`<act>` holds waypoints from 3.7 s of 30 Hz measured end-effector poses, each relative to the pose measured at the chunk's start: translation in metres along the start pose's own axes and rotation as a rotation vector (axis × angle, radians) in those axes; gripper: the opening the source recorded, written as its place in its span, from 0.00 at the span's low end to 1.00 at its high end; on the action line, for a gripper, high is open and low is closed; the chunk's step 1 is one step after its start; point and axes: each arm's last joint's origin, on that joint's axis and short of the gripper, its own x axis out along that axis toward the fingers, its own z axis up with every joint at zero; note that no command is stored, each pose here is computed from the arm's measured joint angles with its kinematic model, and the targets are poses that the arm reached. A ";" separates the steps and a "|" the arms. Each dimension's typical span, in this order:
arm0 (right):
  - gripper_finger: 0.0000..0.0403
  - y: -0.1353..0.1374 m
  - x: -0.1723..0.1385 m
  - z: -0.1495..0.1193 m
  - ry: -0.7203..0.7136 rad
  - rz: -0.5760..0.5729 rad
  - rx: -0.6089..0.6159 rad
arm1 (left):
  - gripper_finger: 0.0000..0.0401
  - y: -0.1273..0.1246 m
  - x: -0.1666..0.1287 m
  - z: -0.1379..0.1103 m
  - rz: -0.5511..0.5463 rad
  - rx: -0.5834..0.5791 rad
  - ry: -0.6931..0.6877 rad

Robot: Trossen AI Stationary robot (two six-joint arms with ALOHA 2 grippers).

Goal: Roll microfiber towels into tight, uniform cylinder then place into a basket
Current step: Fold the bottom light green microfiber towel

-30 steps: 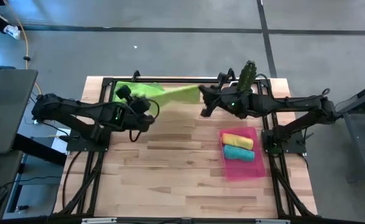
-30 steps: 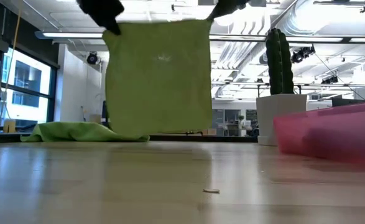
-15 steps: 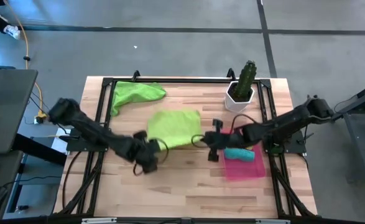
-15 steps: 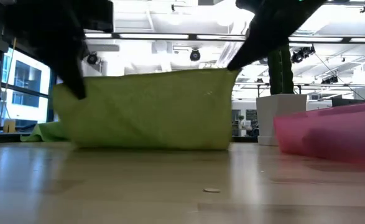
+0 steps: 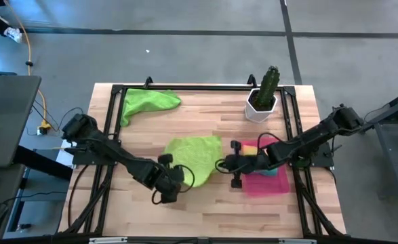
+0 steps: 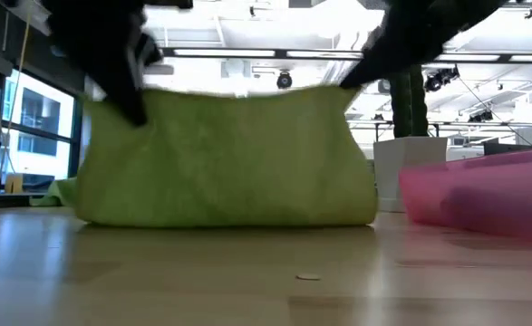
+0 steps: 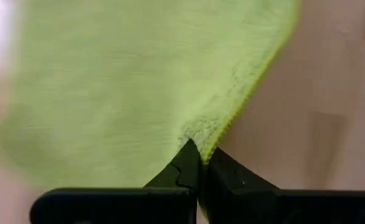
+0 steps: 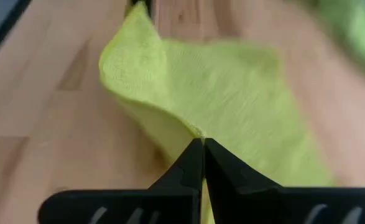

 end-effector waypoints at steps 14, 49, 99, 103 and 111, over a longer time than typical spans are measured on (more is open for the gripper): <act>0.00 -0.086 -0.021 0.096 0.077 -0.730 -0.698 | 0.00 0.085 -0.074 0.033 0.968 0.452 0.018; 0.00 -0.073 -0.036 0.102 0.187 -0.912 -0.655 | 0.00 0.087 -0.079 0.051 1.162 0.498 -0.070; 0.00 -0.072 0.010 0.067 0.525 -0.184 -0.087 | 0.00 0.070 -0.025 0.021 0.270 -0.107 0.116; 0.00 -0.030 0.025 0.055 0.578 -0.065 -0.099 | 0.00 0.032 -0.021 -0.003 0.154 -0.114 0.096; 0.00 0.026 0.048 0.046 0.511 0.132 -0.110 | 0.00 -0.013 -0.016 -0.029 -0.109 -0.017 0.066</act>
